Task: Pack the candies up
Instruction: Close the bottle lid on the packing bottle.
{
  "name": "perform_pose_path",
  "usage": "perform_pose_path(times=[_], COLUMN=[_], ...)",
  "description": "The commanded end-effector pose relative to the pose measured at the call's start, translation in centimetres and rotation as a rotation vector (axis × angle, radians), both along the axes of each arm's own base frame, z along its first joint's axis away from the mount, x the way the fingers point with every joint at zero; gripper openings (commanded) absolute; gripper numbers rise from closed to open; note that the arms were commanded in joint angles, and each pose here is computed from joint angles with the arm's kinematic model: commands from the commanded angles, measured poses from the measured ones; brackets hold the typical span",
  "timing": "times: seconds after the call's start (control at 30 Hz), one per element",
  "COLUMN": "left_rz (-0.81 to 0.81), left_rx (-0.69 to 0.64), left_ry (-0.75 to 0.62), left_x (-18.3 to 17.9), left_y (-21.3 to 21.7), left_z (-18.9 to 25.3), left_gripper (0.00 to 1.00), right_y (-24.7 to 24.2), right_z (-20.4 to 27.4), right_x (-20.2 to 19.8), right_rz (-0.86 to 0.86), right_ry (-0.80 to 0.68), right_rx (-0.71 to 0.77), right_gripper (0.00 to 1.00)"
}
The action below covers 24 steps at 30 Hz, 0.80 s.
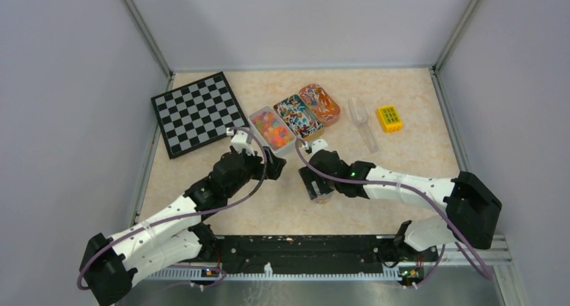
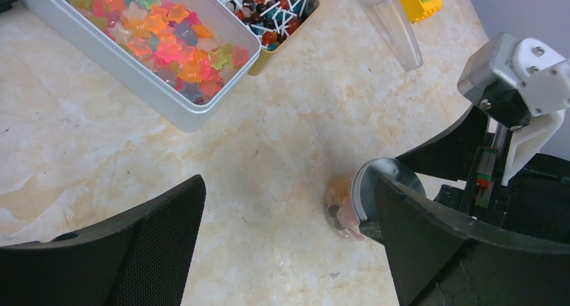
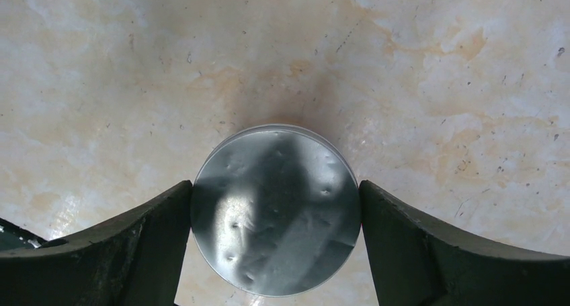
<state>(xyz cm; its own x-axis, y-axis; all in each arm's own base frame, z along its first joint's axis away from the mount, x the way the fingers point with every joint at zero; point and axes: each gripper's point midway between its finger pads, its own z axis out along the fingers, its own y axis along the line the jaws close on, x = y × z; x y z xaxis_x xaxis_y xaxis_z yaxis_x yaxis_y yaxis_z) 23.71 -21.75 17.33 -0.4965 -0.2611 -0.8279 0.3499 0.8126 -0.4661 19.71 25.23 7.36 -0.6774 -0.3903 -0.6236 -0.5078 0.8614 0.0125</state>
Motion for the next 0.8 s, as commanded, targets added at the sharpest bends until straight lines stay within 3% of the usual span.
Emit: perform_pose_path(times=[0.0, 0.27, 0.77], left_rz=[0.016, 0.015, 0.01], left_rx=[-0.007, -0.006, -0.009], left_ry=[-0.021, -0.013, -0.005], left_x=[0.4, 0.3, 0.3], left_y=[0.2, 0.1, -0.1], left_z=[0.3, 0.0, -0.4], left_gripper=[0.99, 0.99, 0.99], right_y=[1.2, 0.8, 0.8], right_z=[2.6, 3.4, 1.3], right_x=[1.2, 1.4, -0.1], right_rz=[-0.006, -0.008, 0.003], right_ry=[-0.111, -0.174, -0.116], right_rx=[0.095, 0.159, 0.202], right_gripper=[0.8, 0.79, 0.79])
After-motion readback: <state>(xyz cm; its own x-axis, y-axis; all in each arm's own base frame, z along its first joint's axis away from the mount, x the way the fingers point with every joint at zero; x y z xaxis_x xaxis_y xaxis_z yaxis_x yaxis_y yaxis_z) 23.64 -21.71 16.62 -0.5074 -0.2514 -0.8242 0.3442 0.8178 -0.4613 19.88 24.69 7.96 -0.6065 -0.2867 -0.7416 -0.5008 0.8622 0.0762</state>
